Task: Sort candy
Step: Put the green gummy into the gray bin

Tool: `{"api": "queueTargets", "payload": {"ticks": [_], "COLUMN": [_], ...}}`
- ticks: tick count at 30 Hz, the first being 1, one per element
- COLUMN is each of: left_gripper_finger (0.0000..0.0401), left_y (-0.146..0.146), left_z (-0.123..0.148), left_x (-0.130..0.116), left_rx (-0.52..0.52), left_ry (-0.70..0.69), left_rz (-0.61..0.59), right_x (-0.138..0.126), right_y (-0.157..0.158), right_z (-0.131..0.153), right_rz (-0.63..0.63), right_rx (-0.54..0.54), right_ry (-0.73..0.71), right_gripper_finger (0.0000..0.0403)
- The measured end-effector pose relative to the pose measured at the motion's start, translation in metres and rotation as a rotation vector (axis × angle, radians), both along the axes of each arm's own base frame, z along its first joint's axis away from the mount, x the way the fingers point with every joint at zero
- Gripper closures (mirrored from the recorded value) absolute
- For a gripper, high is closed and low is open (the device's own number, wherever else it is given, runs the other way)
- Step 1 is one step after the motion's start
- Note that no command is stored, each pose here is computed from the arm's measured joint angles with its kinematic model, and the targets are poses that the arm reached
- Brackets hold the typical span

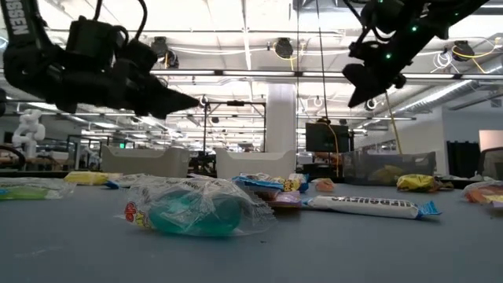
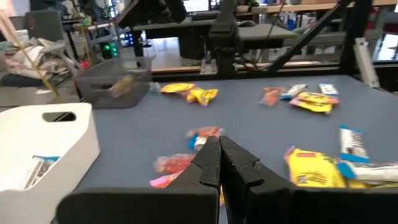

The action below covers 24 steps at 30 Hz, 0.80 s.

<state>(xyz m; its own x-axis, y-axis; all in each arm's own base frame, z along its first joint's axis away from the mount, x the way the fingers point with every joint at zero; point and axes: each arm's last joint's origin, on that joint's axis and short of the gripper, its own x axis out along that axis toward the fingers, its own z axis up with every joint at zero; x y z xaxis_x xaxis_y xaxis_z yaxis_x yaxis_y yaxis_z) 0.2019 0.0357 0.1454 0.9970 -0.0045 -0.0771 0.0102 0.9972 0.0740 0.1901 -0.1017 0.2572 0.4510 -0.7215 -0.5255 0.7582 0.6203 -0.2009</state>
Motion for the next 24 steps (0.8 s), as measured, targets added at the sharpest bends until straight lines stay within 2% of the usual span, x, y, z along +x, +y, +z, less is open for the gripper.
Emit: {"api": "queueTargets", "payload": {"ticks": [4,9,18,24], "left_gripper_finger": [0.0399,0.0399,0.0399,0.0399], "left_y": [-0.007,-0.015,-0.043,-0.064], "left_z": [0.011,0.028,0.07,0.081], "left_x": [-0.006,-0.004,0.002,-0.003], "left_rx": [-0.003,-0.025,-0.139,-0.267], "left_ry": [0.009,0.11,0.531,0.684], "left_rz": [-0.026,-0.068,-0.167,-0.15], "right_x": [0.008,0.013,0.017,0.02], "right_y": [0.011,0.021,0.035,0.039], "right_z": [-0.004,-0.01,-0.017,-0.015], "right_rz": [0.071,0.13,0.174,0.202], "right_rx": [-0.031,-0.055,-0.042,-0.057], "right_ry": [-0.042,-0.064,-0.096,-0.12], "right_gripper_finger": [0.0402,0.0402,0.0403,0.0403]}}
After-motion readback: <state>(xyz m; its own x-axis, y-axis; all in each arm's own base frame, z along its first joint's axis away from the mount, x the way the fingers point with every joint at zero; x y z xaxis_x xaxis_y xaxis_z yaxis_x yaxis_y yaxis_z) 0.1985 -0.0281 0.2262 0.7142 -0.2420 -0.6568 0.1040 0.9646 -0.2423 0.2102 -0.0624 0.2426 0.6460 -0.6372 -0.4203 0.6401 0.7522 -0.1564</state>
